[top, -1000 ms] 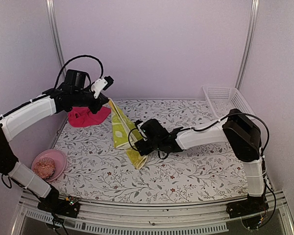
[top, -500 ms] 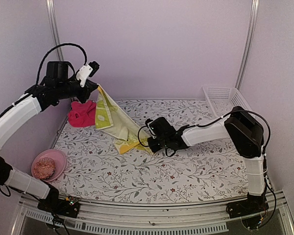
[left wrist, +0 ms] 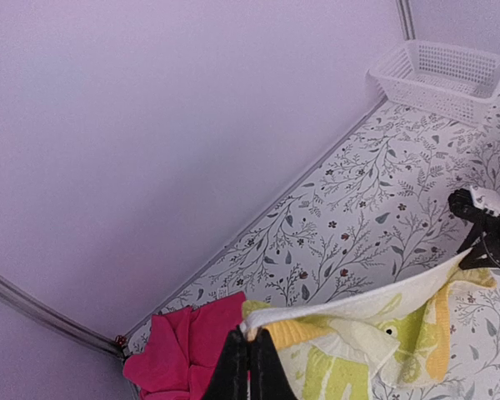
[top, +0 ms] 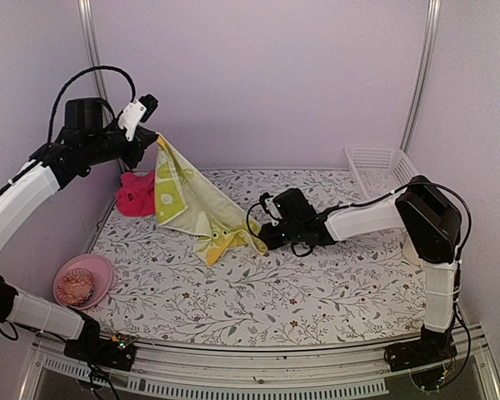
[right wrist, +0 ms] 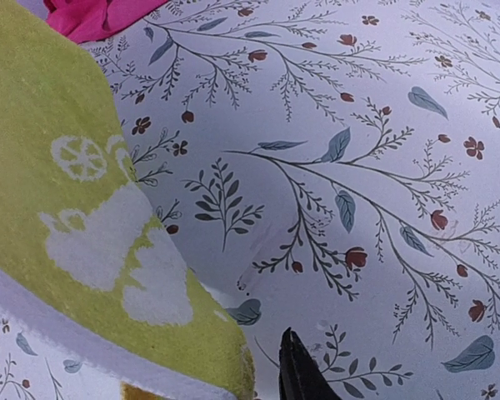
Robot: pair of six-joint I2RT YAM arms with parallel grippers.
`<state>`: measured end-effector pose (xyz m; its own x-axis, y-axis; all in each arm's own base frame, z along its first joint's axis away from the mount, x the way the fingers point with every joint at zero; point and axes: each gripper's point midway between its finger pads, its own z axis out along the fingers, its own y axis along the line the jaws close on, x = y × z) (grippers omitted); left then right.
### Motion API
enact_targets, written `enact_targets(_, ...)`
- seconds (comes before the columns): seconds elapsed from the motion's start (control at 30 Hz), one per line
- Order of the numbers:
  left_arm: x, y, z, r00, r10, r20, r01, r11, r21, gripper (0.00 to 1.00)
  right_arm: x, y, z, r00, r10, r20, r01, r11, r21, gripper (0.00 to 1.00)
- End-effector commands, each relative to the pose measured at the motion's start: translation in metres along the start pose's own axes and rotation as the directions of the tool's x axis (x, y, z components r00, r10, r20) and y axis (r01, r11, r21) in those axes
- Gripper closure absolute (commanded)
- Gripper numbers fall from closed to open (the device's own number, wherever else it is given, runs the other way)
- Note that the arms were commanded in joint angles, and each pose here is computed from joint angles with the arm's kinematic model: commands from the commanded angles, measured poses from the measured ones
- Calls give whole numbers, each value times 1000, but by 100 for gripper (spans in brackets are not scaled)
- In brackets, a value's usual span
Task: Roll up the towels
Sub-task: Adjust the towel at the center of the board.
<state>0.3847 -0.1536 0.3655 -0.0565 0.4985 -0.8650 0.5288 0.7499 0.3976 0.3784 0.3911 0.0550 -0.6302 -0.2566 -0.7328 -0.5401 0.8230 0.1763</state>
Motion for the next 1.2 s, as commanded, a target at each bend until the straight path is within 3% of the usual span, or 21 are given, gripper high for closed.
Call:
enact_targets(0.0, -24, 19, -15, 998, 14, 65, -10, 998, -58, 100, -9, 5, -6, 998, 56, 16, -55, 995, -78, 84)
enact_targets(0.13, -30, 26, -22, 997, 23, 77, -17, 996, -87, 100, -20, -5, -19, 997, 67, 48, -64, 996, -56, 95)
enact_targets(0.27, -32, 23, -29, 995, 60, 79, -54, 996, -77, 100, -57, -18, -62, 989, 4, 145, -10, 999, 46, 97)
enact_targets(0.37, -25, 6, -36, 990, 112, 80, -112, 994, -12, 100, -82, -15, -104, 978, -100, 184, 85, 993, 85, 98)
enact_targets(0.57, -3, -33, -61, 983, 157, 98, -168, 979, 113, 100, -84, 4, -175, 938, -308, 161, 287, 947, 143, 97)
enact_targets(0.8, 29, -88, -82, 992, 104, 66, -121, 923, 364, 100, -71, 22, -233, 926, -358, 124, 338, 928, 156, 97)
enact_targets(0.97, 66, -102, -63, 998, 44, -50, -20, 914, 405, 100, -70, 4, -224, 934, -353, 65, 332, 918, 217, 97)
enact_targets(1.17, 143, -115, -12, 951, 51, -304, 88, 900, 427, 100, -36, -38, -152, 924, -316, -217, 365, 897, 249, 97)
